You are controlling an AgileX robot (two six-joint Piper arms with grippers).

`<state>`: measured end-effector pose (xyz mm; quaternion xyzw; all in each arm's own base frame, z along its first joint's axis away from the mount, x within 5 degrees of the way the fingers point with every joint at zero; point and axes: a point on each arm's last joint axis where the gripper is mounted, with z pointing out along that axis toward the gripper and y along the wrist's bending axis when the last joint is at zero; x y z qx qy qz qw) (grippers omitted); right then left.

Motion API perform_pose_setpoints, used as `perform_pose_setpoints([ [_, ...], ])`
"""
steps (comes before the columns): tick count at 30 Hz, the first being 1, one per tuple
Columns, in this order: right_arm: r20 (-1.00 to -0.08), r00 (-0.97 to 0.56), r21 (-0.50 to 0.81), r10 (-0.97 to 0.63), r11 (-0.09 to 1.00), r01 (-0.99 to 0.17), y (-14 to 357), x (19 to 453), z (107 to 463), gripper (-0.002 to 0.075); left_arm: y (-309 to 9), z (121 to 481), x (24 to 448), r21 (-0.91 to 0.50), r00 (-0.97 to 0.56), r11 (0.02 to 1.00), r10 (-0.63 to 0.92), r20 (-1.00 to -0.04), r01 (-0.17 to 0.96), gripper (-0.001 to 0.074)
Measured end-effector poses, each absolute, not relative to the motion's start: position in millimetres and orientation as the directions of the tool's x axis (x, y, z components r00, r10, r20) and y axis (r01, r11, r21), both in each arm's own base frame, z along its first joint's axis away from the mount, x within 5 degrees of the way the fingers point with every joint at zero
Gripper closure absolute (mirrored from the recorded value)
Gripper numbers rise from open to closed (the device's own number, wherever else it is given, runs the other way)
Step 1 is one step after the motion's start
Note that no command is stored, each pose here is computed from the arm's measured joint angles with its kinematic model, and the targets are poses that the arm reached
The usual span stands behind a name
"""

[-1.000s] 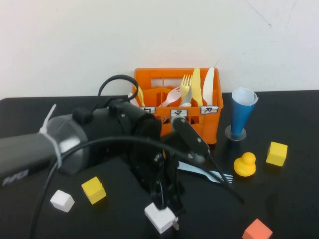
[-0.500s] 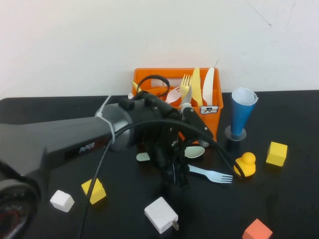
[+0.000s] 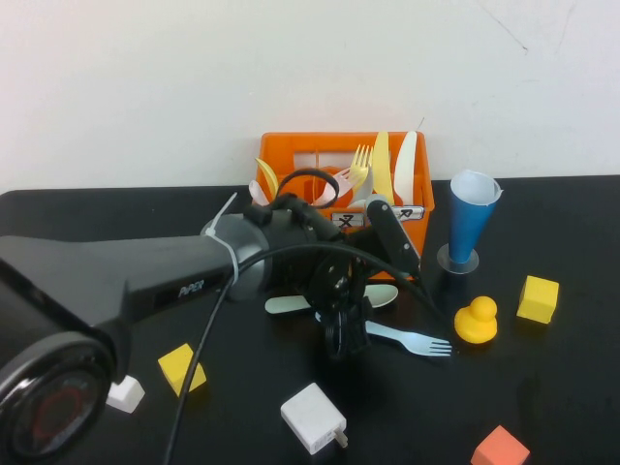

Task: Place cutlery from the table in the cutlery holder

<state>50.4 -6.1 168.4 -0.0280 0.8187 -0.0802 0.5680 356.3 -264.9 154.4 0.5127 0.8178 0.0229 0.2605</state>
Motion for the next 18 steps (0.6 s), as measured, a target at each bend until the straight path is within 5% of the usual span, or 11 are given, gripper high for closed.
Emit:
perform_pose_setpoints([
  [7,-0.925,-0.353,-0.163,-0.137,0.986,0.045,-6,50,168,0.073,-264,141,364,0.347,-0.294,0.442,0.867,-0.402,0.827,0.037],
  [14,-0.925,-0.353,-0.163,-0.137,0.986,0.045,-6,50,168,0.073,-268,135,368,0.313,-0.356,0.52,0.817,-0.453,0.795,0.0372],
  [18,-0.925,-0.353,-0.163,-0.137,0.986,0.045,-6,50,168,0.073,-267,133,367,0.288,-0.403,0.549,0.805,-0.436,0.785,0.048],
])
